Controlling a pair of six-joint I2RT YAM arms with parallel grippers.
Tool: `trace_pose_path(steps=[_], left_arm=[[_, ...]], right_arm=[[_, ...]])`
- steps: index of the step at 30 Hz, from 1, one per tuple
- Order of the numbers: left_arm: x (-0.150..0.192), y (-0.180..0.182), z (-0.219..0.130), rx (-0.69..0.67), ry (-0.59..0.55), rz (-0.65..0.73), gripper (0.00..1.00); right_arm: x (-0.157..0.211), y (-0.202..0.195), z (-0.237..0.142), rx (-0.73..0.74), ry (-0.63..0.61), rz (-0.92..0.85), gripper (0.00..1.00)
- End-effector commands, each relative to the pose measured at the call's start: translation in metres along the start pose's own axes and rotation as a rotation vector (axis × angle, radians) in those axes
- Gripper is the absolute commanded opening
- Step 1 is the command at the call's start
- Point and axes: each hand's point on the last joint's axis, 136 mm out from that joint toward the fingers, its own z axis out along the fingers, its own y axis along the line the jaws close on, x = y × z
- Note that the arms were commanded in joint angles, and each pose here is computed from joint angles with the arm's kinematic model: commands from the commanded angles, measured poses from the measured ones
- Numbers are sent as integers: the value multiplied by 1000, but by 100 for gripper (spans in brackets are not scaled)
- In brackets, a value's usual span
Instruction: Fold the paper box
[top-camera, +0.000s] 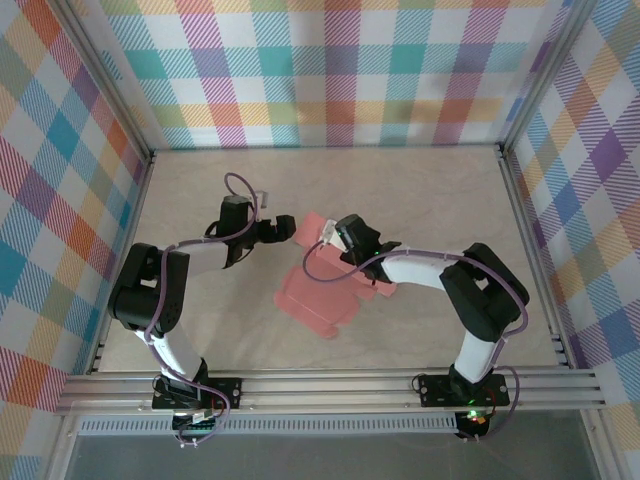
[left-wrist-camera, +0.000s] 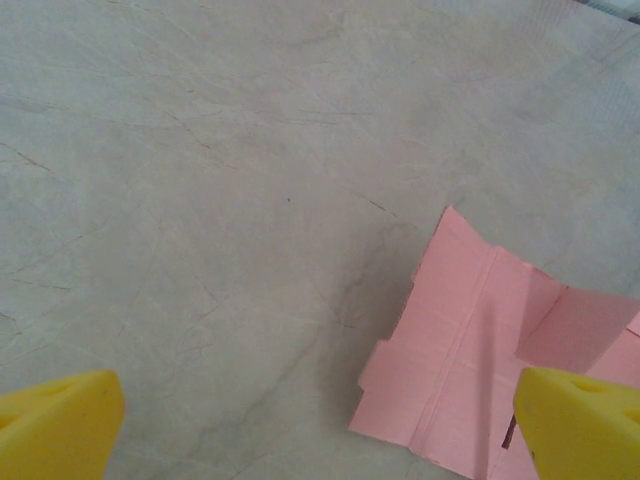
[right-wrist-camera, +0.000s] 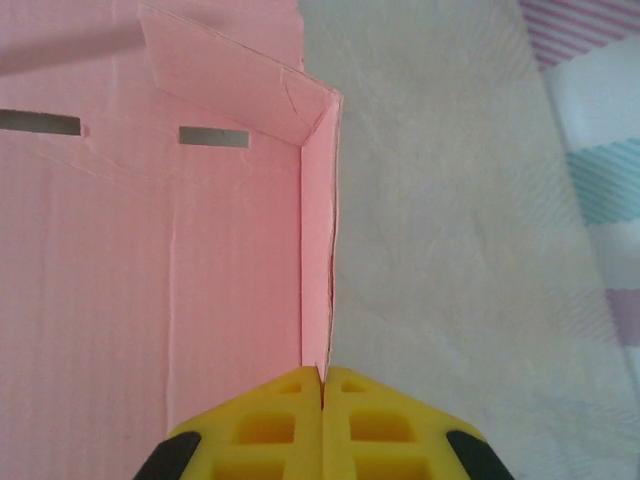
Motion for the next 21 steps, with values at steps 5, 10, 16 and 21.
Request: trace_pose_path(steps=[5,10,16,21], left_arm=[[-13,8,-5,-2,-39,-37,100],[-12,5,-10,15,-46,-17,100],[-17,3,-25,3,-97,58,100],[-10,13,-16,-36,-59,28,98]], right_arm=[[-20,-13,-5,167,-48,-163,0],[-19,-2,-6,80,-35,-126,0],[-23,14,-9,-40,-41,-67,0],[-23,19,-8,-68,-48,-40,0]])
